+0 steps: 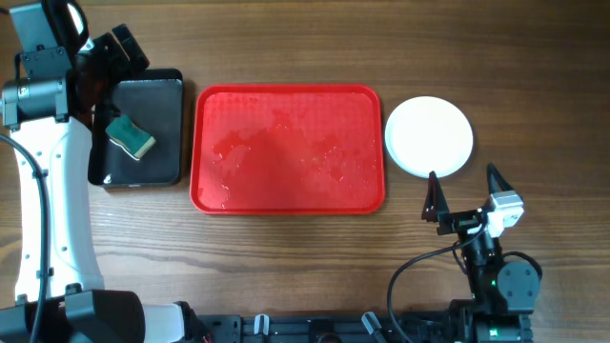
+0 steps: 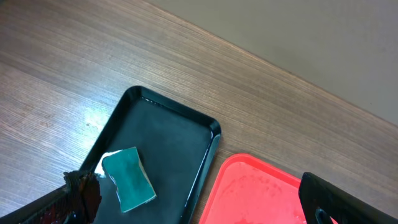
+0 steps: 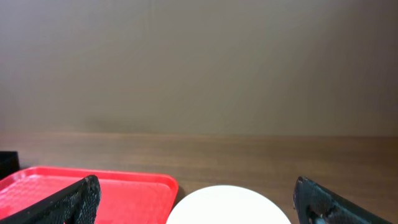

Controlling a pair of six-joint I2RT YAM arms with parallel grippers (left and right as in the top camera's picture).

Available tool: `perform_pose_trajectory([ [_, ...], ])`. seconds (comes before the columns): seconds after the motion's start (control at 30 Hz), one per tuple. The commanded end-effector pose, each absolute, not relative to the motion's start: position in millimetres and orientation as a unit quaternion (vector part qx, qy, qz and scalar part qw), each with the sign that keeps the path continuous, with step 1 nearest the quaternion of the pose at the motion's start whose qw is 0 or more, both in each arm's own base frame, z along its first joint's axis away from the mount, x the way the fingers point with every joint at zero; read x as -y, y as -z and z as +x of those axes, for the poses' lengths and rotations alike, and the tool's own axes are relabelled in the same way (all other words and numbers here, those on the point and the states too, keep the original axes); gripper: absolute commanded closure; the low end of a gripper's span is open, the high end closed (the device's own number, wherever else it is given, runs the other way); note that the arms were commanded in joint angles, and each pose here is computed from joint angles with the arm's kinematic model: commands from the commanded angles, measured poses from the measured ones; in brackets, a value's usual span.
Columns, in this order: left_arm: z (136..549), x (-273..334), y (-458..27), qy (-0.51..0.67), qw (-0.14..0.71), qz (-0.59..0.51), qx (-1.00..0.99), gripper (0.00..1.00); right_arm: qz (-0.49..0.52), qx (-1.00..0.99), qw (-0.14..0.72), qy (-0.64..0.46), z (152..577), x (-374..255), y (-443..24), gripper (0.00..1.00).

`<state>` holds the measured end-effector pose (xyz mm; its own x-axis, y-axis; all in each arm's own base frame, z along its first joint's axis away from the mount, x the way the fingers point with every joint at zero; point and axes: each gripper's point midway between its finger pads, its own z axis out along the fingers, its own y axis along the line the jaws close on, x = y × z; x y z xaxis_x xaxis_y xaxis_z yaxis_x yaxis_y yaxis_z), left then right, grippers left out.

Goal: Clean dirty plates on tray and stack at the side

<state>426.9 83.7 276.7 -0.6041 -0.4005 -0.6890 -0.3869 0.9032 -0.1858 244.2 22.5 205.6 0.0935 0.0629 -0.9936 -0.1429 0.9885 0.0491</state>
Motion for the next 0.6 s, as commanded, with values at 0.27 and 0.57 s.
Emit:
perform_pose_trajectory([
  [0.27,428,-82,-275,0.013,0.384,-0.215,-0.898,0.0,0.007,-0.706,0.704,-0.073,246,-15,-176,0.0],
  [0.57,428,-82,-275,0.013,0.384,-0.215,-0.898,0.0,0.008,-0.708,0.702,-0.073,247,-15,-174,0.0],
])
